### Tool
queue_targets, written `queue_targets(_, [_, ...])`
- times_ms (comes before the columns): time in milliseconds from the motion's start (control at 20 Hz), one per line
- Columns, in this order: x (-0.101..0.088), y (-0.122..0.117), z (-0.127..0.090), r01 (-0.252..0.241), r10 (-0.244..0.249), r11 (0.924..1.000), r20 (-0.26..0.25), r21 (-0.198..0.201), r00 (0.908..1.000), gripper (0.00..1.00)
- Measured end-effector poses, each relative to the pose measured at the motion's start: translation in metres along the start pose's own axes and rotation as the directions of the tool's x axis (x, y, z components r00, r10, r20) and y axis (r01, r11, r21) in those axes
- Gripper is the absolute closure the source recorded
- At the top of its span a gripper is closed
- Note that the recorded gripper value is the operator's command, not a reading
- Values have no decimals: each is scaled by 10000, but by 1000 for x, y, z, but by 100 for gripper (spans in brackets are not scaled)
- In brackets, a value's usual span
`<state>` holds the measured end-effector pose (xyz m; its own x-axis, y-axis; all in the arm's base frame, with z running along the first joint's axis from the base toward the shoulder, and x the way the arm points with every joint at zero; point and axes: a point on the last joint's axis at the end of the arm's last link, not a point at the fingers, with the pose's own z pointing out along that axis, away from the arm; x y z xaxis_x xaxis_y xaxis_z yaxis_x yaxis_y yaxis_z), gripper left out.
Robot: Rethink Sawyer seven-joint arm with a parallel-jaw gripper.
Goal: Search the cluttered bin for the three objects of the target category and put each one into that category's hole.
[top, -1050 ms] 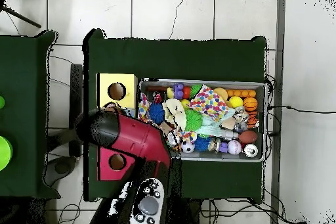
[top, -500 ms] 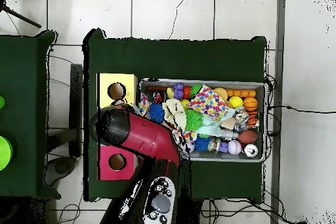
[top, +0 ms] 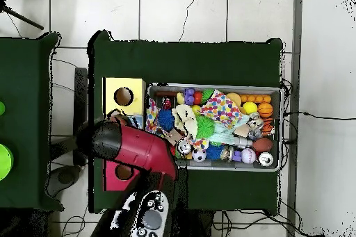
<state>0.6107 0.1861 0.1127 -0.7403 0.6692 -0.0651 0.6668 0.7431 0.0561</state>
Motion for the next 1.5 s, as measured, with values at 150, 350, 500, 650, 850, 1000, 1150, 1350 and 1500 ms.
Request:
queue_targets(150, [20, 9, -1, 361, -361, 9993, 28, 39, 9993, 100])
queue_targets(350, [46, 21, 1, 803, -802, 9968, -5, 68, 9968, 100])
queue_targets(500, [58, 26, 1, 957, -957, 9954, -26, 74, 9954, 100])
queue_targets(650, [61, 27, 1, 938, -938, 9956, -48, 68, 9956, 100])
queue_targets(850, [59, 27, 2, 789, -789, 9969, -84, 53, 9968, 100])
queue_targets(1000, [55, 23, 3, 621, -620, 9980, -132, 68, 9980, 100])
queue_targets(1150, [49, 17, 5, 443, -441, 9989, -187, 119, 9989, 100])
queue_targets(1350, [38, 4, 10, 147, -140, 9996, -296, 234, 9995, 100])
queue_targets(1500, [35, -2, 11, 30, -20, 9996, -336, 296, 9994, 100])
